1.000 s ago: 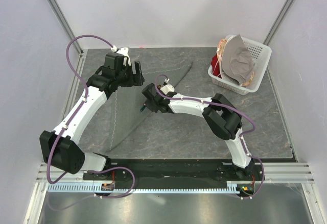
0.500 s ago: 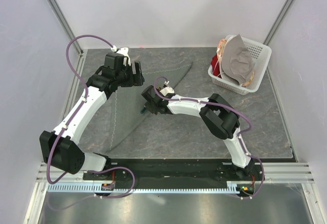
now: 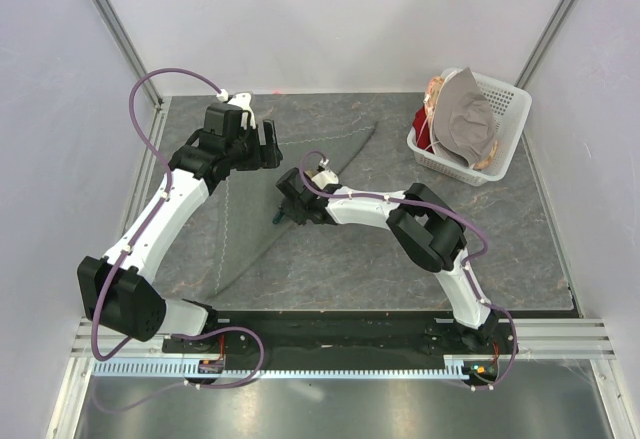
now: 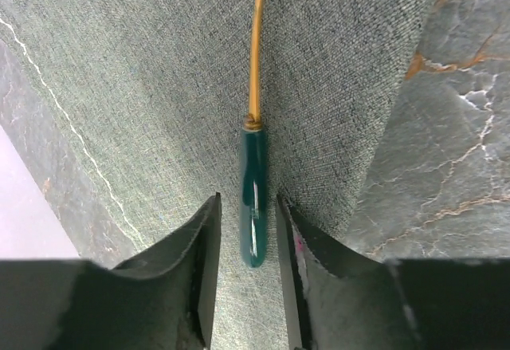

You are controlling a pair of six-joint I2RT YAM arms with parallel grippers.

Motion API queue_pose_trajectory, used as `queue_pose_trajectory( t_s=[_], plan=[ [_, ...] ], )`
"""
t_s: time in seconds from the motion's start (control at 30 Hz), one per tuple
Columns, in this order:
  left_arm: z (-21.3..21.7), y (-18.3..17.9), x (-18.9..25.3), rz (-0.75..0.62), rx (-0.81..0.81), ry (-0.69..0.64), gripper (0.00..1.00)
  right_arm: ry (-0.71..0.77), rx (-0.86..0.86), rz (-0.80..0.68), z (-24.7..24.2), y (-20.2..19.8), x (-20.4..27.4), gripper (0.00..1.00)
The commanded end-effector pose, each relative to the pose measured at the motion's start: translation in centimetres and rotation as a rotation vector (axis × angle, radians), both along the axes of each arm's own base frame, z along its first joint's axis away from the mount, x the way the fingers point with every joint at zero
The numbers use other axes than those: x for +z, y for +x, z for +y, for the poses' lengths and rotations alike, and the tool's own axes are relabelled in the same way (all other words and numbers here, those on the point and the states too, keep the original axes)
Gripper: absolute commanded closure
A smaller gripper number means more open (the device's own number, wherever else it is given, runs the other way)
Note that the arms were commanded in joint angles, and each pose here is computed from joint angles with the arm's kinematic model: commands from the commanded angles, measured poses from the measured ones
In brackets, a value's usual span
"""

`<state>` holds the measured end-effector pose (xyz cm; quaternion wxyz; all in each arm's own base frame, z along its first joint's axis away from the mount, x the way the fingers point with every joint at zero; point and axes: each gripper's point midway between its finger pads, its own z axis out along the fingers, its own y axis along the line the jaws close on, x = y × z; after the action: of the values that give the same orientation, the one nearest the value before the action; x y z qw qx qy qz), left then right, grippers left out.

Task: Fold the napkin, place the utensils inside, and roll it up
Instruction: Place the utensil onto the napkin, then fold the napkin

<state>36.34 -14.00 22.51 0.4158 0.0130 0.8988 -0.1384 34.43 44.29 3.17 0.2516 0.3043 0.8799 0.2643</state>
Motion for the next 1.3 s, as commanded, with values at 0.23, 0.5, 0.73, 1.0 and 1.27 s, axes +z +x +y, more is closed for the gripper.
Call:
queue_pose_trajectory(
  t_s=[0.23, 0.5, 0.73, 1.0, 1.27],
  plan=[
    [0.3, 0.5, 1.8, -0.053, 0.034, -0.023, 0.12, 0.115, 0.045, -0.171, 0.7, 1.3, 8.2, 0.50],
    [1.2, 0.3, 3.2, -0.119, 0.054, -0.006, 0.11, 0.023, 0.066, -0.332, -5.0, 2.5, 11.4, 0.48],
    [1.1, 0.5, 2.4, -0.103, 0.050, 0.000, 0.11, 0.059, 0.081, -0.336, -13.0, 6.8, 9.4, 0.51],
    [0.4, 0.5, 2.5, -0.118, 0.003, -0.007, 0.11, 0.010, 0.098, -0.312, -16.3, 10.1, 5.0, 0.55],
    [0.6, 0.5, 2.4, -0.143, -0.004, 0.004, 0.11, 0.012, 0.102, -0.289, -15.5, 12.2, 2.0, 0.55]
  ],
)
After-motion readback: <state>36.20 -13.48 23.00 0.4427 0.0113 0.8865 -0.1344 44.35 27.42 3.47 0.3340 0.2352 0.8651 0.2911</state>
